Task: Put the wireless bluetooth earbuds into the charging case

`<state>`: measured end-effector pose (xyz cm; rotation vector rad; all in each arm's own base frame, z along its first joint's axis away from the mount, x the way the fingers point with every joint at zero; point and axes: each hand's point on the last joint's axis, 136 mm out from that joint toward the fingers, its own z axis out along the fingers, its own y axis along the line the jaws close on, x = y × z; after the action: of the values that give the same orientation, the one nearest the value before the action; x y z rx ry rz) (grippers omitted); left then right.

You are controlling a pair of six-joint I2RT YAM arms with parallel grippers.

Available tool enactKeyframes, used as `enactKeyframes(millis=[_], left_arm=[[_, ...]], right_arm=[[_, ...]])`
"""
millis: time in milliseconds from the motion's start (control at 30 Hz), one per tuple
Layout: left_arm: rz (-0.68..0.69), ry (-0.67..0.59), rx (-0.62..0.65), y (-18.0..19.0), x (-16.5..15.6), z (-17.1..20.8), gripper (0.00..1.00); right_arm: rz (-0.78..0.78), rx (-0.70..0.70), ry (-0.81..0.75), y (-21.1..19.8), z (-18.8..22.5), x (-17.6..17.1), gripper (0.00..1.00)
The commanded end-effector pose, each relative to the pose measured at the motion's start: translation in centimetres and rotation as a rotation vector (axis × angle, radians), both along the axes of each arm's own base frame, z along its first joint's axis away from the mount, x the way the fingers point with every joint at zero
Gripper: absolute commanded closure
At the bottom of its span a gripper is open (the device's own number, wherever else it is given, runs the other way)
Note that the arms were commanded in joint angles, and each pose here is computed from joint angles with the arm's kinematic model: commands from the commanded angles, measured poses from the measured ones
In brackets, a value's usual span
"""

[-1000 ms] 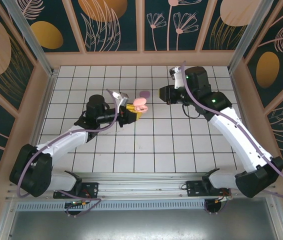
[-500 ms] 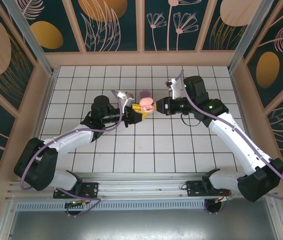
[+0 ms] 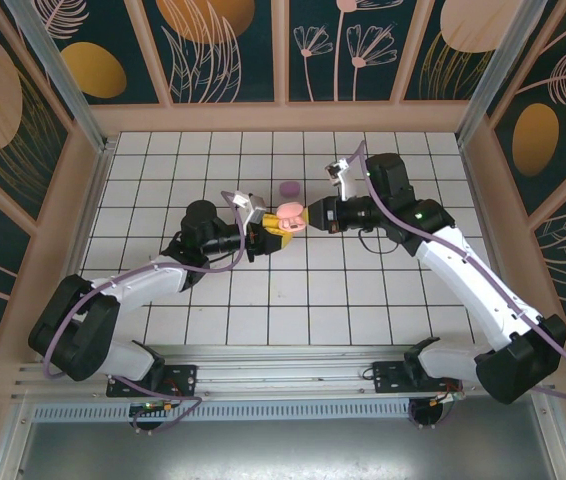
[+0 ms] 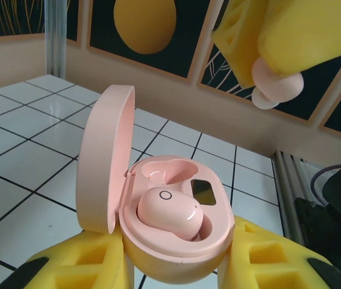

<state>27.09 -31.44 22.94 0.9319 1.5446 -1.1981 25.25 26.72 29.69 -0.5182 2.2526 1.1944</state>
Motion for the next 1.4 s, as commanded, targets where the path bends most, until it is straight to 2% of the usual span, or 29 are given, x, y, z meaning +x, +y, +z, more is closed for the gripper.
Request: enactKeyframes(millis=[0, 400, 1000, 1367], left_arm=[[-0.032, -0.101, -0.026, -0.1, -0.7, 1.3, 0.8], [-0.09, -0.098, -0.031, -0.2, -1.8, 1.7, 0.8], [-0.132, -0.076, -0.053, -0.5, -2.2, 2.5, 0.8], [-0.136, -0.075, -0.057, -0.6, -2.0, 3.0, 0.8]], right_arm=[[0.051, 0.006, 0.015, 1.0, -0.6, -0.7, 0.83], [0.056, -0.063, 0.029, 1.3, -2.9, 0.3, 0.84], [0.061, -0.078, -0.029, 1.6, -3.7, 0.6, 0.86], [0.062, -0.104, -0.017, 1.4, -4.7, 0.4, 0.82]])
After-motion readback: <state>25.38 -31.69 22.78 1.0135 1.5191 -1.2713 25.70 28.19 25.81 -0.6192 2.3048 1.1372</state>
